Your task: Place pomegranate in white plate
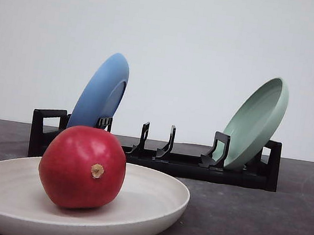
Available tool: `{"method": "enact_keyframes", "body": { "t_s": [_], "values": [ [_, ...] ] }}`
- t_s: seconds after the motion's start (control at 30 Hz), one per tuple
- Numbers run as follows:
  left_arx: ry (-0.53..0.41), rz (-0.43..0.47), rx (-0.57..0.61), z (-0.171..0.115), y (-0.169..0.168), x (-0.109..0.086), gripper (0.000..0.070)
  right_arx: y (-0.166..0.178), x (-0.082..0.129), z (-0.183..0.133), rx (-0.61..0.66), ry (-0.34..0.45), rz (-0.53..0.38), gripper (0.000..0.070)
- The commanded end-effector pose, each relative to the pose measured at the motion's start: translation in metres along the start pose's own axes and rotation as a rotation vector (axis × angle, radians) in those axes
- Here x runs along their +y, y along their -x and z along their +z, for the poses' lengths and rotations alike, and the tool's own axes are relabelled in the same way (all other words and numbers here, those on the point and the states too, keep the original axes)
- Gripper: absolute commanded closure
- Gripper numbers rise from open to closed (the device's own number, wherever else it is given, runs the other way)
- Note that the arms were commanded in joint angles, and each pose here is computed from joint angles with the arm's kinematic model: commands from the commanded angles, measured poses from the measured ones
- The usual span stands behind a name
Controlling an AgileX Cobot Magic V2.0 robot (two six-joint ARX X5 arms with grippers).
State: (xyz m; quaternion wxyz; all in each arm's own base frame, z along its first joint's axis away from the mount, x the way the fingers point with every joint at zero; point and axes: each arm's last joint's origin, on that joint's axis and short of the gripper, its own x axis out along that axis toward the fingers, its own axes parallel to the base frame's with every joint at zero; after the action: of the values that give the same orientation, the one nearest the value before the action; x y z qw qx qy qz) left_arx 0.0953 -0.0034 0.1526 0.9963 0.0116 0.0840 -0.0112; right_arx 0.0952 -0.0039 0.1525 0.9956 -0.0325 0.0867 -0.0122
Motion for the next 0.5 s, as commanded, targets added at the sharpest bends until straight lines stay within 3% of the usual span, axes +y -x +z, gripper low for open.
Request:
{"method": "enact_keyframes", "body": {
  "t_s": [0.0,0.47],
  "values": [
    [-0.007,-0.001,0.011,-0.0033,-0.0008,0.0000,0.0700,-0.0011,0.0003,-0.0033,0.005,-0.017,-0.003,0.0667],
    [-0.007,-0.001,0.011,-0.0033,-0.0008,0.0000,0.0700,-0.0011,0.0004,-0.0027,0.000,-0.010,-0.008,0.0667]
  ]
}}
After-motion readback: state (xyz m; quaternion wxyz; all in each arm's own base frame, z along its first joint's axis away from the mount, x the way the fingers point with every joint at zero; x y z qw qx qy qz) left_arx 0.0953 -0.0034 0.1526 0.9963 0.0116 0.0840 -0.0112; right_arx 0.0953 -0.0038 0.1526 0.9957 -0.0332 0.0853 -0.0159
